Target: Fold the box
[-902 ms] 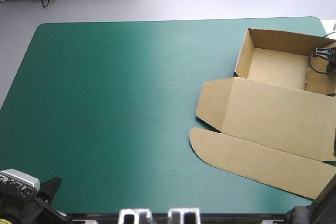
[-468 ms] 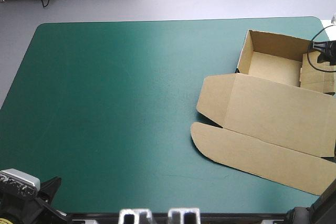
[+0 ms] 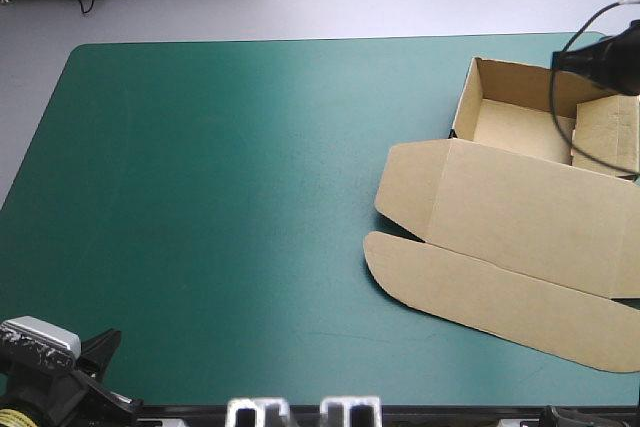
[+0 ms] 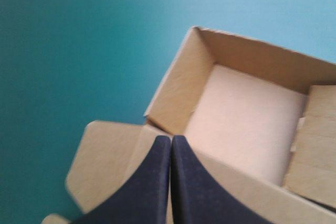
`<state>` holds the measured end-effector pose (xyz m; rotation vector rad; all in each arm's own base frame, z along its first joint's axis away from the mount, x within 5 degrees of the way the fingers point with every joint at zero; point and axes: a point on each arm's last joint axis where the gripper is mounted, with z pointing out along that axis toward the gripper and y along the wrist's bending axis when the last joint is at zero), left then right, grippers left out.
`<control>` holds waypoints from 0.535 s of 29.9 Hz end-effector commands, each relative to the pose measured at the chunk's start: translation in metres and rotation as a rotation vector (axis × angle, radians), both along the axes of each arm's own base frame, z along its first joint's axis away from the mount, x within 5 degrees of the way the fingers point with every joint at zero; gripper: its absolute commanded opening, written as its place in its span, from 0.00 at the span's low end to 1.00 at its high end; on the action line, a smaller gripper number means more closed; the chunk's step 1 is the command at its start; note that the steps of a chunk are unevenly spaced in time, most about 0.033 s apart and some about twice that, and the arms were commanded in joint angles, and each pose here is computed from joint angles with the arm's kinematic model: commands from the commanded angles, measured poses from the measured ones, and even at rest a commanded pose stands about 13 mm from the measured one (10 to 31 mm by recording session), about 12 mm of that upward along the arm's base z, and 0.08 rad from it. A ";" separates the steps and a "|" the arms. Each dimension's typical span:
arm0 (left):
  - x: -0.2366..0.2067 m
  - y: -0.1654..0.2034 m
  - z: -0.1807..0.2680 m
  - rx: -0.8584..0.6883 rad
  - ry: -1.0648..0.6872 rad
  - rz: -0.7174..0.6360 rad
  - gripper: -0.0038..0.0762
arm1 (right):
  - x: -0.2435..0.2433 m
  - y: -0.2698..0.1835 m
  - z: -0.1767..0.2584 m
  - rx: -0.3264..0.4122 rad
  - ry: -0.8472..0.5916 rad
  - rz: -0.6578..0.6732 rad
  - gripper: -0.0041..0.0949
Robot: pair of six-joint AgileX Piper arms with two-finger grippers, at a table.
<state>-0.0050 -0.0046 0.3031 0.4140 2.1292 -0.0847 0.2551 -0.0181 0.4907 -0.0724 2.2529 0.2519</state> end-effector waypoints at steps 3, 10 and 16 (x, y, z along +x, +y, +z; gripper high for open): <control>0.014 -0.004 -0.009 -0.027 -0.017 -0.008 0.04 | -0.058 0.044 -0.029 0.000 0.061 0.155 0.03; 0.016 -0.011 -0.013 -0.090 -0.021 -0.045 0.04 | -0.133 0.029 -0.103 -0.106 0.101 -0.039 0.03; 0.017 -0.011 -0.013 -0.061 -0.032 -0.065 0.04 | -0.177 0.026 -0.166 -0.110 0.061 -0.062 0.03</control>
